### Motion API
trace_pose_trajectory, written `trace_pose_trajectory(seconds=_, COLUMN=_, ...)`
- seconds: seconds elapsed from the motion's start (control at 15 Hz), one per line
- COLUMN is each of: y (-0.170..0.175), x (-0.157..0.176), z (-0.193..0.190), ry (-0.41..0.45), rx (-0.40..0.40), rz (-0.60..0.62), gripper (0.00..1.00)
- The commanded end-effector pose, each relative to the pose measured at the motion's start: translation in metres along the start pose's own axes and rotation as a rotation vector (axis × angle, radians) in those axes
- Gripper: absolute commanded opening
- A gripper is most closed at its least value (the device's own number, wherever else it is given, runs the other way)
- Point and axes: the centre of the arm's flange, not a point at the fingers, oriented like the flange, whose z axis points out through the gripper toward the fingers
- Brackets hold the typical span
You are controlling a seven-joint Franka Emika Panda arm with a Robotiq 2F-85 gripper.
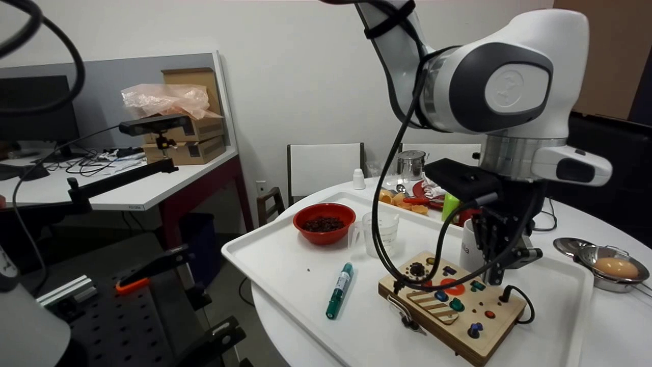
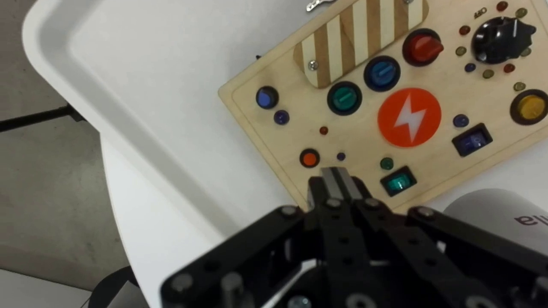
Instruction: Press on the circuit on the table
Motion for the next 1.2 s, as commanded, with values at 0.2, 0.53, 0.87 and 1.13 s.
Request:
trace_pose_trajectory(seconds=0.2, y=0.002, x=0.016, z=0.017, ry=-0.043, rx=-0.01, rz=0.081, gripper=0.0)
trace_pose_trajectory(seconds=0.53, y=0.006, x=0.019, z=0.029, ry=-0.077, rx=-0.028, rz=0.11, gripper=0.0)
trace_pose_trajectory(seconds=0.87, y=0.004, x=0.022, z=0.037, ry=-0.088, rx=-0.038, rz=0.117, gripper=0.0)
trace_pose_trajectory(seconds=1.13, y=-0.001, x=0.028, z=0.039, ry=-0.087, rx=-0.045, rz=0.119, gripper=0.0)
